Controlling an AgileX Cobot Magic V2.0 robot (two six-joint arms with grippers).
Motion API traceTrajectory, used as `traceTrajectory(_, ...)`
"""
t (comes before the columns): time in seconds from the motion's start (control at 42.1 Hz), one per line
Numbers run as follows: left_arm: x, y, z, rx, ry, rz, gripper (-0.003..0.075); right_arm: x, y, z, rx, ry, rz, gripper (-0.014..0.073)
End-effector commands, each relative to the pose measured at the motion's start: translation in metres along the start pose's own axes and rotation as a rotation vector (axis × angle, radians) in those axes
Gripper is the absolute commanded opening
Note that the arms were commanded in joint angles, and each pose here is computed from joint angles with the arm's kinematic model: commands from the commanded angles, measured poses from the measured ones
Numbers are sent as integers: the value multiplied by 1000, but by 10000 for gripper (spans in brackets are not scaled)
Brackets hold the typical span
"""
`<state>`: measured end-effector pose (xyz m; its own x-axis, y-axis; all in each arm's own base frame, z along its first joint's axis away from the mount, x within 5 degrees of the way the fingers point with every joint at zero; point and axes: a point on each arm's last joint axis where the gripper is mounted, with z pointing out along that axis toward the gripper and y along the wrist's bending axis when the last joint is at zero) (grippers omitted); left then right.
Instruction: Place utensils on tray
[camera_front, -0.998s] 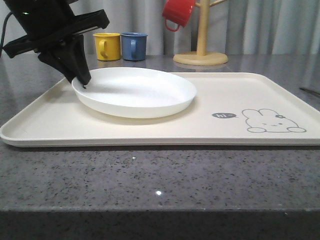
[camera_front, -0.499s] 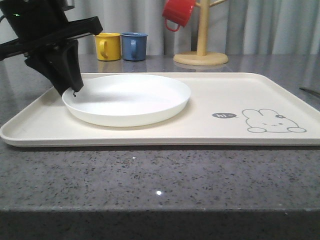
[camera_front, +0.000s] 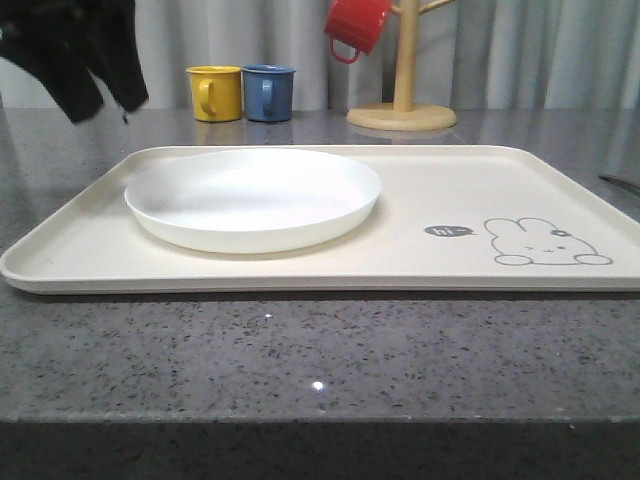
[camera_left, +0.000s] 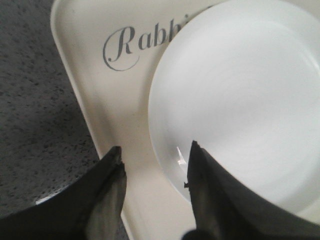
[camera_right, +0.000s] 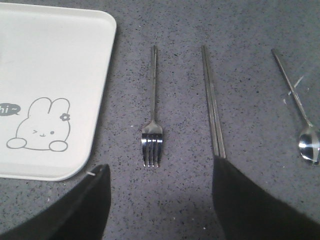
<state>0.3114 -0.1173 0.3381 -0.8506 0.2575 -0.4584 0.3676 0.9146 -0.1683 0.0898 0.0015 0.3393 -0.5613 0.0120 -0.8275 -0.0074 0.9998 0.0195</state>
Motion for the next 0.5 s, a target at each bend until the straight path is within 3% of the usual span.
traceTrajectory(0.0,8,-15,-63,9,-183,79,295,-13,-1,-4,11,-77,-9,472)
traceTrajectory(0.214,57,-22,-117,-2,-370,118,295,-13,-1,-4,11,-76,-9,472)
traceTrajectory(0.475,122,-21,-122,-7,-434,114,295,-13,-1,-4,11,-76,-9,472)
